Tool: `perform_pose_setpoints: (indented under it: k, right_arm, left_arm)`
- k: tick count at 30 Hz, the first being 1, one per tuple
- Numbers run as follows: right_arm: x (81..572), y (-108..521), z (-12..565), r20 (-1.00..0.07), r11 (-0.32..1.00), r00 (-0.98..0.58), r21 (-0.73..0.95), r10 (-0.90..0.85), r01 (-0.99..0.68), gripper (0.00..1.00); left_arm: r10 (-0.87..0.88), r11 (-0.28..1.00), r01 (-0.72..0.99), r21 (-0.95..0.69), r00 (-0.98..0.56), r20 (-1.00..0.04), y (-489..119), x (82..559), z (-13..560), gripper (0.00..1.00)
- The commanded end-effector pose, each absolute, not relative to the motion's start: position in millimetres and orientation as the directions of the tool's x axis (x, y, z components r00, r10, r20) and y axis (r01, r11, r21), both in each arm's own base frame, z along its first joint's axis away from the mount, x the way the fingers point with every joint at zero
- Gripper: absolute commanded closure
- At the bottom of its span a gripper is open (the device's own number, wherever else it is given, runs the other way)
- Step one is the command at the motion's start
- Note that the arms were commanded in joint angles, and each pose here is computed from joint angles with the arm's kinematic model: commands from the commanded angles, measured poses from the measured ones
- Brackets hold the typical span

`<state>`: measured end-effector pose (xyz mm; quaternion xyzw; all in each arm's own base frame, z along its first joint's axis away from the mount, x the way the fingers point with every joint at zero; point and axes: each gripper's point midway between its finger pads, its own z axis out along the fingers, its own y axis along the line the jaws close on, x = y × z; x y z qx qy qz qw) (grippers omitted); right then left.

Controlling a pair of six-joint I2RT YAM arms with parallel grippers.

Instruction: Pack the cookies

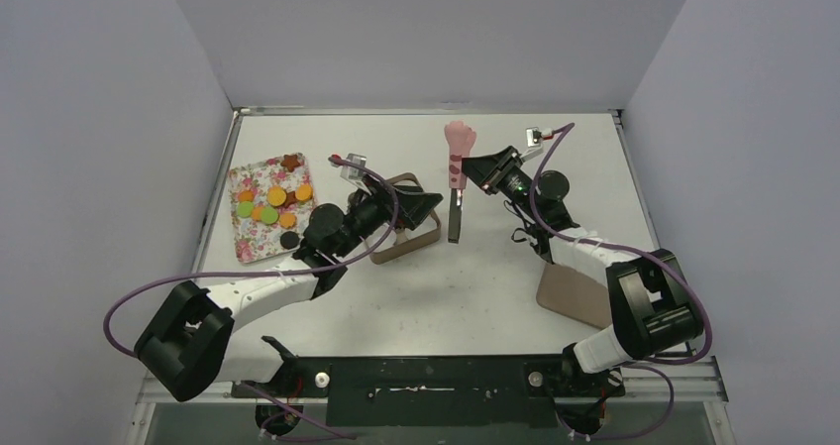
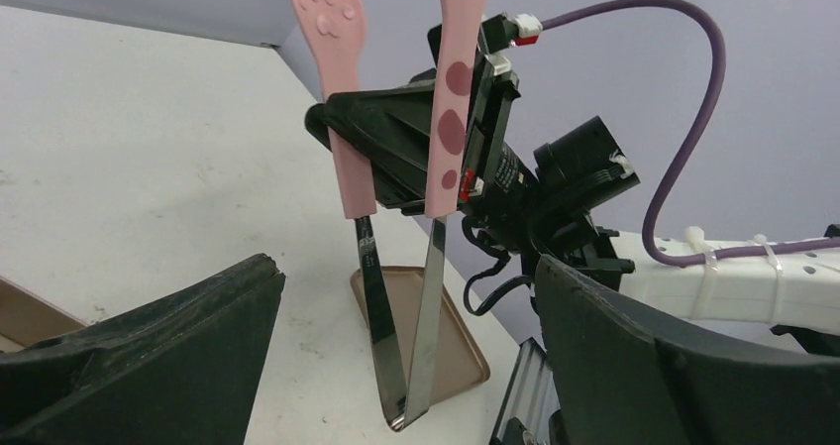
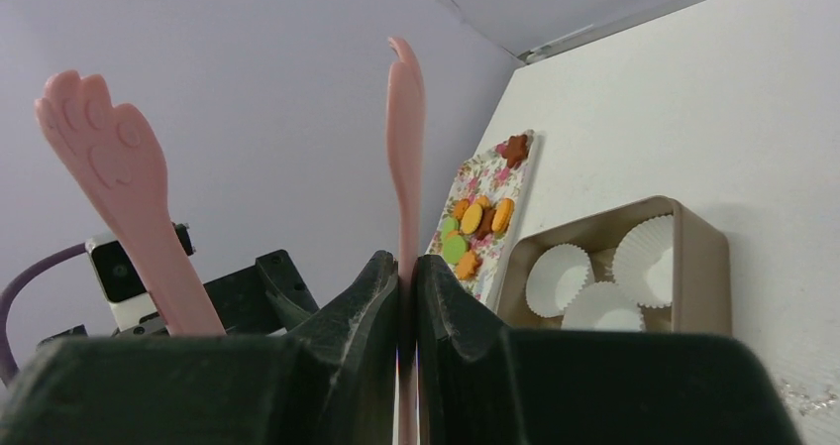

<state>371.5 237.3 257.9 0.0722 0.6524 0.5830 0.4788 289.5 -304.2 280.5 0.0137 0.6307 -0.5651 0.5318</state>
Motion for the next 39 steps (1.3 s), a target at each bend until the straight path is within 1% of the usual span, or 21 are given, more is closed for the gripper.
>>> perform_pose_setpoints:
  k: [1, 5, 9, 13, 16, 19, 23, 25, 30, 33, 39]
  right_arm:
    - [354, 250, 321, -0.572, 0.208, -0.473, 0.757, 0.670, -0.620, 1.00]
    - [347, 256, 329, -0.578, 0.187, -0.479, 0.744, 0.660, -0.641, 1.00]
    - [342, 263, 335, -0.584, 0.172, -0.485, 0.736, 0.651, -0.655, 1.00]
    - [337, 271, 342, -0.588, 0.148, -0.494, 0.726, 0.641, -0.671, 1.00]
    - [333, 276, 346, -0.584, 0.125, -0.504, 0.723, 0.636, -0.680, 1.00]
    - [330, 278, 347, -0.578, 0.098, -0.517, 0.721, 0.631, -0.686, 1.00]
    - [326, 280, 351, -0.577, 0.073, -0.526, 0.714, 0.625, -0.696, 1.00]
    - [324, 282, 352, -0.575, 0.060, -0.532, 0.712, 0.621, -0.700, 1.00]
    - [322, 285, 353, -0.574, 0.037, -0.544, 0.708, 0.613, -0.705, 1.00]
    - [321, 287, 352, -0.569, 0.023, -0.551, 0.708, 0.610, -0.706, 1.00]
    - [320, 293, 350, -0.570, 0.014, -0.561, 0.709, 0.600, -0.705, 1.00]
  left_arm:
    - [-0.608, 0.273, 0.685, -0.675, -0.421, -0.673, -315, 276, 304, 0.03]
    - [-0.592, 0.267, 0.674, -0.689, -0.450, -0.669, -321, 273, 295, 0.03]
    - [-0.591, 0.208, 0.679, -0.704, -0.486, -0.644, -329, 267, 295, 0.03]
    - [-0.584, 0.162, 0.681, -0.714, -0.517, -0.625, -338, 262, 296, 0.09]
    - [-0.579, 0.129, 0.693, -0.710, -0.528, -0.621, -343, 258, 300, 0.16]
    - [-0.561, 0.106, 0.700, -0.706, -0.544, -0.624, -349, 253, 301, 0.20]
    - [-0.573, 0.078, 0.704, -0.706, -0.548, -0.610, -348, 250, 305, 0.30]
    - [-0.577, 0.059, 0.700, -0.712, -0.558, -0.597, -348, 249, 308, 0.33]
    - [-0.593, 0.008, 0.699, -0.715, -0.572, -0.566, -346, 245, 318, 0.36]
    - [-0.595, -0.011, 0.700, -0.714, -0.578, -0.558, -347, 243, 322, 0.37]
    - [-0.600, -0.014, 0.696, -0.718, -0.580, -0.550, -347, 244, 322, 0.39]
